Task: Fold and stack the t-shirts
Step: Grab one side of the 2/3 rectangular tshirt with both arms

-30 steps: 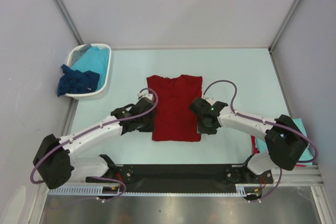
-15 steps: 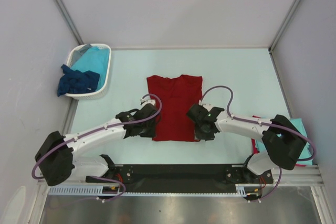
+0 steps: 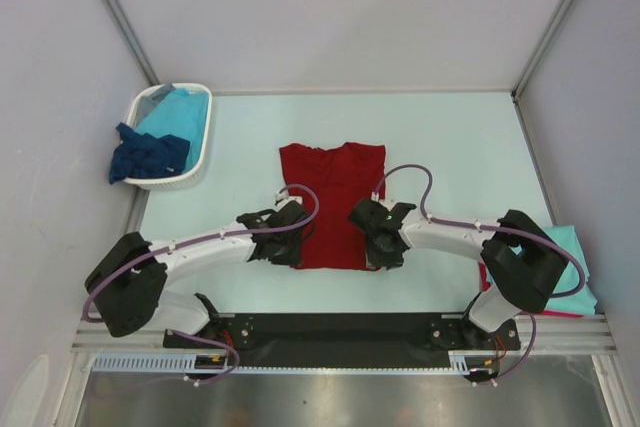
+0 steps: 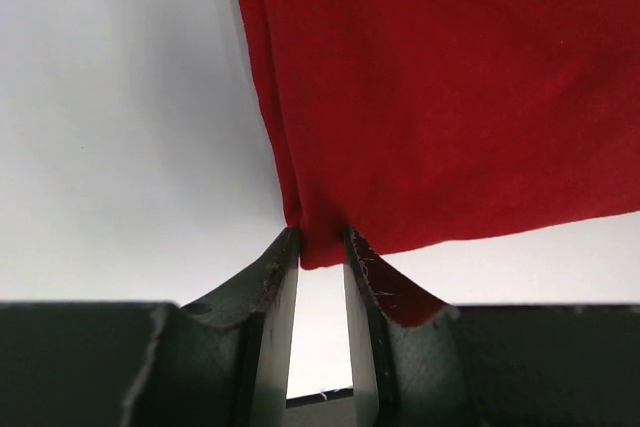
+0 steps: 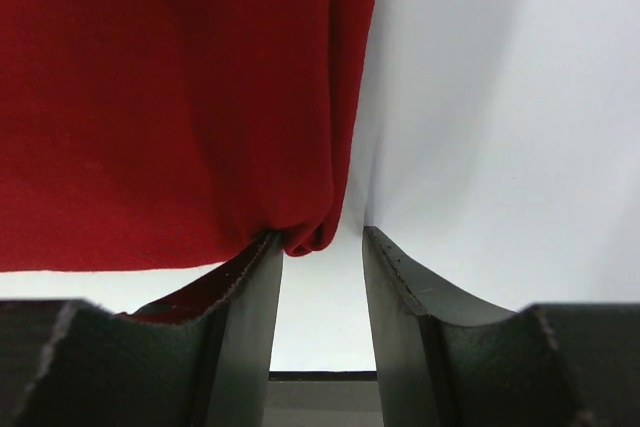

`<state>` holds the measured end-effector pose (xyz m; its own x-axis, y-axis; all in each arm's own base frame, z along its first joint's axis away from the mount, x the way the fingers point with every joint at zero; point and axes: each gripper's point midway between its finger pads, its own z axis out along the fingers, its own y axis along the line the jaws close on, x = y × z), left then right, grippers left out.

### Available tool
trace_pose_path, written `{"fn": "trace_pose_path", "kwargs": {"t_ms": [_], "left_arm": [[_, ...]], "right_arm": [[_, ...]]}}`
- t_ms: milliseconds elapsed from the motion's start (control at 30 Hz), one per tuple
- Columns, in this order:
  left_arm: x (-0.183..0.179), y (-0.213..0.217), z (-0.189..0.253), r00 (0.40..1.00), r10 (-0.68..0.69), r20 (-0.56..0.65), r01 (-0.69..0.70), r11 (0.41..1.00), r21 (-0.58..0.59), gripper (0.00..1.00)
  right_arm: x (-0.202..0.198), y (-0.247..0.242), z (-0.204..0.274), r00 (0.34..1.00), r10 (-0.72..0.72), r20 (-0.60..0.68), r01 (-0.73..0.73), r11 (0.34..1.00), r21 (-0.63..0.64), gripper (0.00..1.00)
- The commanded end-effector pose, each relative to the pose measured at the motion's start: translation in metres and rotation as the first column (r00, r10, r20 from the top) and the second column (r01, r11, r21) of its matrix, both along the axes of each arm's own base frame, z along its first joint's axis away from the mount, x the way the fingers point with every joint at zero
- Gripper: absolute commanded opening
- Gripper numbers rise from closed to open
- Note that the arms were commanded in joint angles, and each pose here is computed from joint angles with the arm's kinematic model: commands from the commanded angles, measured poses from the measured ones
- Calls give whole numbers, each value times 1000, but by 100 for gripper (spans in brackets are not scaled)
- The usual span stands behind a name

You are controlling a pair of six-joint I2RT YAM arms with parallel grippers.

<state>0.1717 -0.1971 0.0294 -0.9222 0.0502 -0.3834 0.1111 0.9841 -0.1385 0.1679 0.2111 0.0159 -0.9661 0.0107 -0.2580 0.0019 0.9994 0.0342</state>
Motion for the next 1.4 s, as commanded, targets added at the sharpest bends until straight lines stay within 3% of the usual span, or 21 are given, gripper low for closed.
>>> {"fn": "trace_pose_path", "kwargs": {"t_ms": [0,267,633,1033,1167,1367], "left_arm": [[2,-10,-1,1000,2,3,-2,999,-39,30],[3,-2,4,999,2,36,-1,1000,-19,33],[-11,3,-22,998,2,-60,0,1000,28,32],[-3,14,-22,997,51,-50,-48,997,59,32],[-10,12,-31,994,43,-98,-37,998,58,29],[-14,10,-37,991,31,-130,-23,998,61,13]], "right_arm": [[14,15,1,999,-2,45,0,999,35,44],[20,7,5,998,-24,56,22,999,34,45],[16,6,-8,1000,-21,20,21,999,25,44],[20,12,-8,1000,-15,21,15,999,34,44],[19,13,-10,1000,-13,13,12,999,33,37],[16,11,-13,1000,-10,2,10,1000,26,12]]}}
